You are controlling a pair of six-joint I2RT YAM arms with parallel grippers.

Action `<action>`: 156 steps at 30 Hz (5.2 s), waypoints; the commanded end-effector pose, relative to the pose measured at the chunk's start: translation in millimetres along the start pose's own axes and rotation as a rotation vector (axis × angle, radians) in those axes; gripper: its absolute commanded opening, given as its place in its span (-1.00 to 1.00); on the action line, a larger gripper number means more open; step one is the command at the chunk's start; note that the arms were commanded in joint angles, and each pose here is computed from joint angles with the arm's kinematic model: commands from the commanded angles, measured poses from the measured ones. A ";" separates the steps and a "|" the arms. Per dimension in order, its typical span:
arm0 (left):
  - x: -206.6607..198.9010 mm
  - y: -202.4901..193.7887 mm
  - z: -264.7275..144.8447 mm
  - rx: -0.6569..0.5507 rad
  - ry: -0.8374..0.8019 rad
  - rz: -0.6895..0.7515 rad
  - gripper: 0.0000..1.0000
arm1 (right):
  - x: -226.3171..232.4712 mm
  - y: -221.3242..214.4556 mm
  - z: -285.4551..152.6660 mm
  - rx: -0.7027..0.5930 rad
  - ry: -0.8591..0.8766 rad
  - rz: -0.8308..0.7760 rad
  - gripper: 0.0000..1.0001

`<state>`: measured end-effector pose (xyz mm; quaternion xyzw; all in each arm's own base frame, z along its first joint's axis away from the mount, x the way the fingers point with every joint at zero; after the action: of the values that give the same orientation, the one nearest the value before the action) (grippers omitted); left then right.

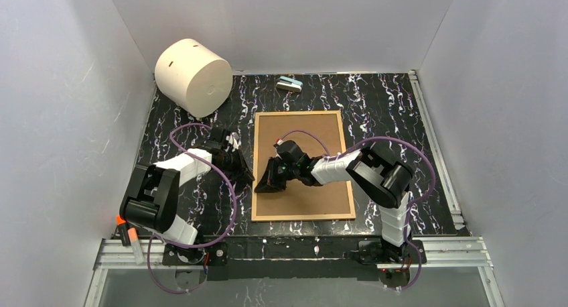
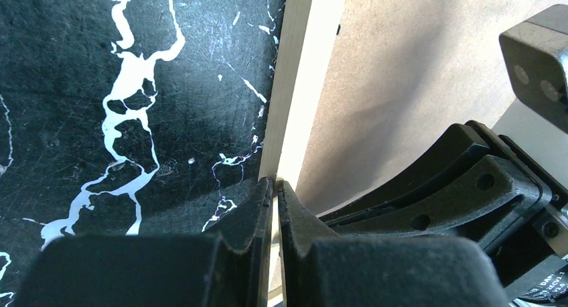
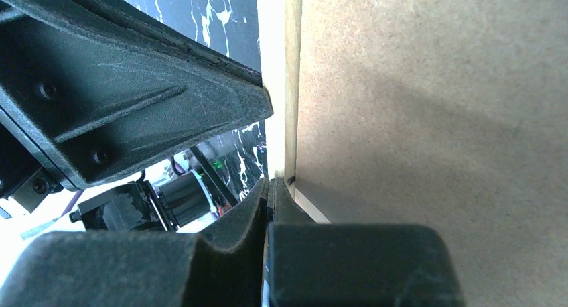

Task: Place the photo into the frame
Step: Install the photo frame at the center of the board.

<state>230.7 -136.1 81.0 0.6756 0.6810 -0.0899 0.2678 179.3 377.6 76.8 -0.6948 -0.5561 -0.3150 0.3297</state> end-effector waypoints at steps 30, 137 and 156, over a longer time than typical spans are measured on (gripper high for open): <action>40.6 -36.3 13.5 0.154 0.237 -0.055 -0.99 | -90.4 1.0 -10.7 -0.098 -0.300 0.028 -0.62; 39.9 -40.8 21.3 0.193 0.182 -0.054 -0.99 | -9.9 -2.1 -18.2 -0.061 0.259 -0.109 -0.76; 40.0 -41.9 21.8 0.202 0.180 -0.054 -0.99 | -8.3 3.7 -2.5 -0.040 0.274 -0.102 -0.77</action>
<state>233.0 -133.9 77.6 0.6670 0.6860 -0.1189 0.2655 173.6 360.4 61.3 -0.6419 -0.5358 -0.4103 0.3640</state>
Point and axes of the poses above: each gripper's point midway between its finger pads, its own z axis out along the fingers, its own x axis along the line the jaws close on, y = z × x, the point moved 7 cm from there along -z, back along the fingers, and after that the axes turned 12 degrees about z, right-handed, at the moved point
